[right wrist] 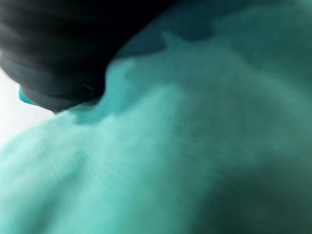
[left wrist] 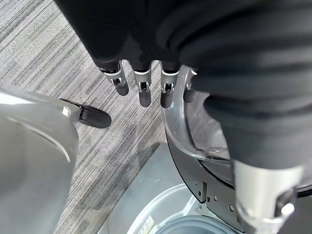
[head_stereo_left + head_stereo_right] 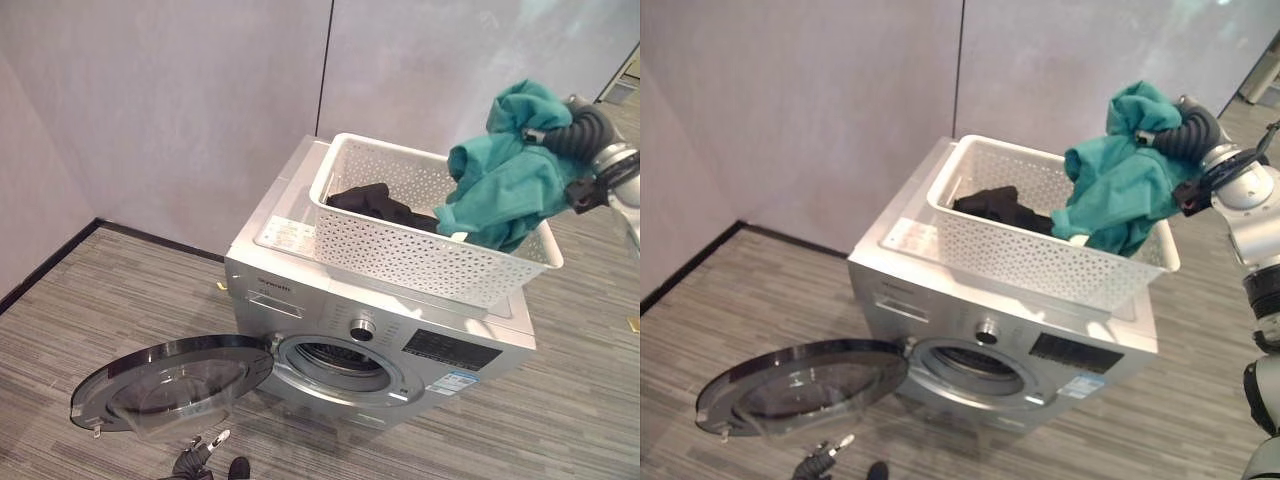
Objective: Grab the laundry basket,head to the washer,open it,put in the laundry and shut it.
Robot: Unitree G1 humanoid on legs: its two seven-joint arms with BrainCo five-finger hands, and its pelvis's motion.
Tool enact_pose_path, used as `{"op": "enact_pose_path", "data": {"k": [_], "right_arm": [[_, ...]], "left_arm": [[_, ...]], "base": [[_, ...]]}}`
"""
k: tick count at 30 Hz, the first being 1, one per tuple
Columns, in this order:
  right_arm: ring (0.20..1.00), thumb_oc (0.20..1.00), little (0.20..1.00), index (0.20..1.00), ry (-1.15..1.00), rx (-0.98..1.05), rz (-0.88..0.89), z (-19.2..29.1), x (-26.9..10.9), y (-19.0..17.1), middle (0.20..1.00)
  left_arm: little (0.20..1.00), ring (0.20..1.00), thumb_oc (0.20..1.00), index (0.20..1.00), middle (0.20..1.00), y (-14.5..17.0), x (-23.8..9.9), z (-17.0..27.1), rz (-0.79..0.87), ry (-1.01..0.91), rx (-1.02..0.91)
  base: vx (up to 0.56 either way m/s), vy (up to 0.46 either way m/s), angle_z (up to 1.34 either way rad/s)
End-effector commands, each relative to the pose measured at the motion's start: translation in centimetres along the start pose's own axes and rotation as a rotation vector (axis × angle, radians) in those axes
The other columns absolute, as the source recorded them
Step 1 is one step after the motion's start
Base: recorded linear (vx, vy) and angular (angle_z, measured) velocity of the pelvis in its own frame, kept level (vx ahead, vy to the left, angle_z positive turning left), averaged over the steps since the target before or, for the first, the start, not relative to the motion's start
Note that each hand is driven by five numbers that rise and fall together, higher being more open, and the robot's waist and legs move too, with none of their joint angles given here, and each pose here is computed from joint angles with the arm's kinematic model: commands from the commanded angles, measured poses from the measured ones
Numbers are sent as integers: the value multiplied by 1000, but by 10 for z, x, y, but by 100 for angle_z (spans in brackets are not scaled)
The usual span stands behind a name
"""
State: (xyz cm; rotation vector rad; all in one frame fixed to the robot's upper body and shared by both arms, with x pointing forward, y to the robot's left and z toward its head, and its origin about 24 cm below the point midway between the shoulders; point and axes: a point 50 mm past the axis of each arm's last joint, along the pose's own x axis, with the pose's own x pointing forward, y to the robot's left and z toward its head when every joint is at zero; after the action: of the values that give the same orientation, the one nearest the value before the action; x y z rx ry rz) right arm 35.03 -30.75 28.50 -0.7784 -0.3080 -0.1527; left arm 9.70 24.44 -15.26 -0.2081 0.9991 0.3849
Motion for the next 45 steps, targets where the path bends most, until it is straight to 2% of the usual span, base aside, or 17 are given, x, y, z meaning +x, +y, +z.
{"op": "enact_pose_path", "data": {"k": [1, 7, 12, 15, 19, 23, 30, 37, 40, 43, 45], "right_arm": [[200, 200, 200, 200, -178, -64, -303, 50, 5, -49, 200], [200, 200, 200, 200, -200, -279, -535, 58, -10, -69, 200], [200, 200, 200, 200, -241, -430, -758, 59, -40, -85, 200], [200, 200, 200, 200, -249, -513, -872, 58, -58, -95, 200], [200, 200, 200, 200, -231, -608, -931, 53, -78, -99, 200], [200, 200, 200, 200, -181, -805, -1092, 45, -113, -121, 200], [200, 200, 200, 200, -167, -811, -1276, 43, -139, -140, 200], [200, 200, 200, 200, -78, -882, -1278, 25, -142, -145, 200], [200, 200, 200, 200, -9, -909, -1223, 8, -145, -137, 200], [200, 200, 200, 200, 198, -975, -1049, -45, -164, -112, 200], [200, 200, 200, 200, 244, -975, -1002, -58, -170, -104, 200]], "left_arm": [[1000, 1000, 1000, 1000, 1000, -5, 5, 11, 17, -22, 76], [1000, 1000, 1000, 1000, 1000, -19, 6, 16, -15, -47, 137], [1000, 1000, 1000, 1000, 1000, -27, 6, 19, -31, -65, 179], [1000, 1000, 1000, 1000, 1000, -25, 6, 18, -20, -62, 189], [1000, 1000, 1000, 1000, 1000, -21, 5, 15, -1, -53, 192], [1000, 1000, 1000, 1000, 1000, -14, 4, 7, 31, -30, 185], [1000, 1000, 1000, 1000, 1000, -11, 2, 0, 50, -12, 174], [1000, 1000, 1000, 1000, 1000, -13, 2, 2, 48, -32, 180], [1000, 1000, 1000, 1000, 1000, -14, 2, 2, 46, -35, 175], [1000, 1000, 1000, 1000, 1000, -16, 2, 2, 51, -40, 152], [1000, 1000, 1000, 1000, 1000, -16, 2, 2, 52, -42, 149]], "base": [[0, 0, 0], [1, 5, 0], [0, 0, 0], [0, 0, 0], [0, 0, 0], [16, 7, -4], [6, 4, -2], [0, 0, 0], [0, 0, 0], [0, 0, 0], [0, 0, 0]]}}
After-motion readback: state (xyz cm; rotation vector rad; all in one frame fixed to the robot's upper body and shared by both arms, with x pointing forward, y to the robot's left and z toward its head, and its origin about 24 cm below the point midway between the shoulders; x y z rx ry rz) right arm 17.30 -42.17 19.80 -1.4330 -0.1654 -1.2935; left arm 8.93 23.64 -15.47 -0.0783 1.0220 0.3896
